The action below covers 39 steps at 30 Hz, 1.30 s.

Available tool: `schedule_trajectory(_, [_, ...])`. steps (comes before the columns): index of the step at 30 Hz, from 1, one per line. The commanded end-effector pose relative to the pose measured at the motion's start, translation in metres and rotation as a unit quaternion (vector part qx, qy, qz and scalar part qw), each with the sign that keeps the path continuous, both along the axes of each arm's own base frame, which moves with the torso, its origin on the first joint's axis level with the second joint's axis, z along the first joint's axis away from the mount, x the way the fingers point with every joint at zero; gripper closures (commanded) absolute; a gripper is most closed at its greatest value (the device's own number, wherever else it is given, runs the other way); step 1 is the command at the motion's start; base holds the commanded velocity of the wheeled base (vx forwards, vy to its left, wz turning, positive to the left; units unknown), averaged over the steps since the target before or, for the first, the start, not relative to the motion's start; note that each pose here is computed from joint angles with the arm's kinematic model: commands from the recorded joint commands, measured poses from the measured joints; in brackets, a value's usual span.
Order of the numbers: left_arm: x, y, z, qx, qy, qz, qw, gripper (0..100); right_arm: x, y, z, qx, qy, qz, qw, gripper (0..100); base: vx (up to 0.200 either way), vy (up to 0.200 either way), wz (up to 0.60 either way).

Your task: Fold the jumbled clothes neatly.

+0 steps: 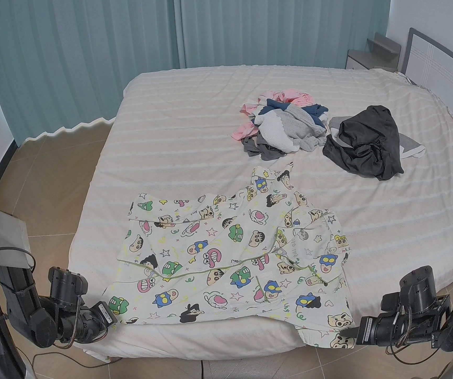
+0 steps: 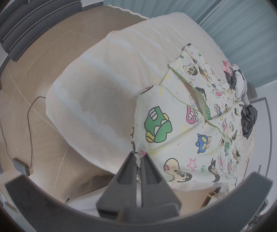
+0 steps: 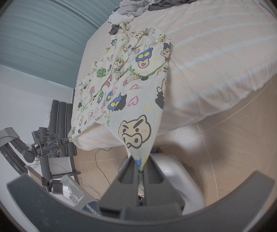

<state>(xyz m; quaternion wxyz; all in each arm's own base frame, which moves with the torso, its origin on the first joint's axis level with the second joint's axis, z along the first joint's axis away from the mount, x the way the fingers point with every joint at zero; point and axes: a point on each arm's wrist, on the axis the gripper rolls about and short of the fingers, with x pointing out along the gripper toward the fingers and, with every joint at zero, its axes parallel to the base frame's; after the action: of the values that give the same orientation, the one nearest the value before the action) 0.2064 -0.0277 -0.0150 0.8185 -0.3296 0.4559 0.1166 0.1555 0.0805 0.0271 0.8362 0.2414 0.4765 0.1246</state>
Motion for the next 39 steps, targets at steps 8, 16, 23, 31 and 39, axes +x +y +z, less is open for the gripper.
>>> schedule_trajectory(8, [-0.030,0.004,0.004,0.011,0.026,-0.033,0.9991,100,-0.017,-0.005,0.007,-0.009,0.016,0.011,0.9998,100,0.000,0.000,0.00])
schedule_trajectory(16, [-0.036,0.007,-0.001,-0.004,0.066,-0.039,0.9971,100,-0.024,-0.009,0.007,-0.020,0.040,0.012,0.9989,100,0.000,0.000,0.00])
schedule_trajectory(23, [-0.044,0.007,0.003,-0.011,0.089,-0.049,0.9948,100,-0.030,-0.012,0.009,-0.022,0.052,0.012,0.9984,100,0.000,0.000,0.00])
schedule_trajectory(31, [-0.037,0.008,0.017,-0.016,0.031,-0.051,0.9981,100,-0.031,-0.014,0.021,0.000,0.014,0.004,0.9999,100,0.000,0.000,0.00])
schedule_trajectory(39, [-0.012,0.009,0.029,-0.017,-0.051,-0.039,0.9978,100,-0.013,-0.015,0.035,0.024,-0.025,-0.027,0.9990,100,0.000,0.000,0.00])
